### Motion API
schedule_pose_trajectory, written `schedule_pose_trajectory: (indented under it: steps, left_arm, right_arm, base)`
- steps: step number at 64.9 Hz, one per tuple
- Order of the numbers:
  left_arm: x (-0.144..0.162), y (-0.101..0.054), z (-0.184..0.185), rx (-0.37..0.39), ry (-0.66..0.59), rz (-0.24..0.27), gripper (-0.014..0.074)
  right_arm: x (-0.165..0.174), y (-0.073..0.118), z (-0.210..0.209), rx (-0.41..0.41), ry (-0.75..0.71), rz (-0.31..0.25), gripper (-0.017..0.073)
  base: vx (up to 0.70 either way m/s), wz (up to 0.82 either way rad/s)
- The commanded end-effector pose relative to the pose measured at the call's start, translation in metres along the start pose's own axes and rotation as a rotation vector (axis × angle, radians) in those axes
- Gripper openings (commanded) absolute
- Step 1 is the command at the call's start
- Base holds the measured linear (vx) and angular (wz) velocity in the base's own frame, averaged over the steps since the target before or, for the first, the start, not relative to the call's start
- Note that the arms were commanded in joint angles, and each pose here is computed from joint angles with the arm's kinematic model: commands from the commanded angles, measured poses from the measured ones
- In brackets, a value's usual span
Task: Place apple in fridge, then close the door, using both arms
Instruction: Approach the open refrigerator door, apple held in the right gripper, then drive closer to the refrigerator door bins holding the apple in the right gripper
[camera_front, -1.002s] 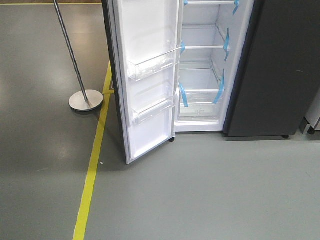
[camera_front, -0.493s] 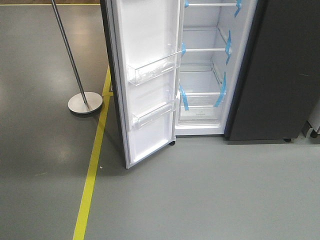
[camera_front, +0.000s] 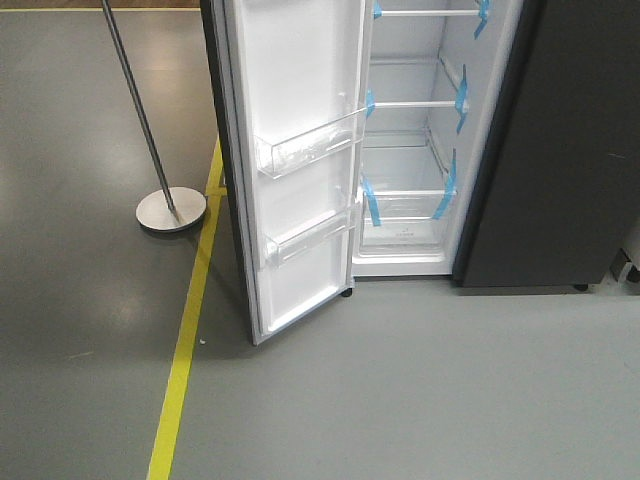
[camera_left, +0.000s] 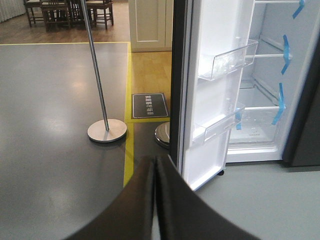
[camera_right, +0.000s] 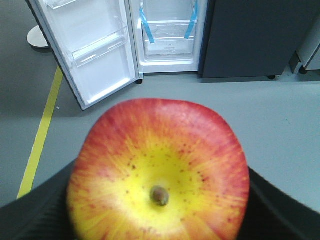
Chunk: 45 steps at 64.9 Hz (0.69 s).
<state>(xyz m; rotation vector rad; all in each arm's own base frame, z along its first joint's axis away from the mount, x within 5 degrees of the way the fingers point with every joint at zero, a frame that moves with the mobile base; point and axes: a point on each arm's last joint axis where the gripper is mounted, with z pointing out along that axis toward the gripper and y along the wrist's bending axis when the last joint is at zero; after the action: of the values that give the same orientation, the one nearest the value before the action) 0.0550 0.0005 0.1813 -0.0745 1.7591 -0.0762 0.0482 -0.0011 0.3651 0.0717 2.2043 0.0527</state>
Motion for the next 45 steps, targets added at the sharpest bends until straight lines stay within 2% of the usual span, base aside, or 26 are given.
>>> schedule_pose_trajectory:
  steps: [1, 45]
  left_arm:
    - [-0.0002, -0.0011, 0.0007, 0.019, -0.062, -0.014, -0.0006]
    - [-0.0002, -0.0011, 0.0007, 0.019, -0.062, -0.014, -0.0006]
  right_arm:
    - [-0.012, 0.0005, -0.0046, -0.003, -0.091, -0.006, 0.0135]
    - [-0.012, 0.0005, -0.0046, -0.003, -0.091, -0.006, 0.0135]
  base:
    - [0.06, 0.01]
    - [0.07, 0.01]
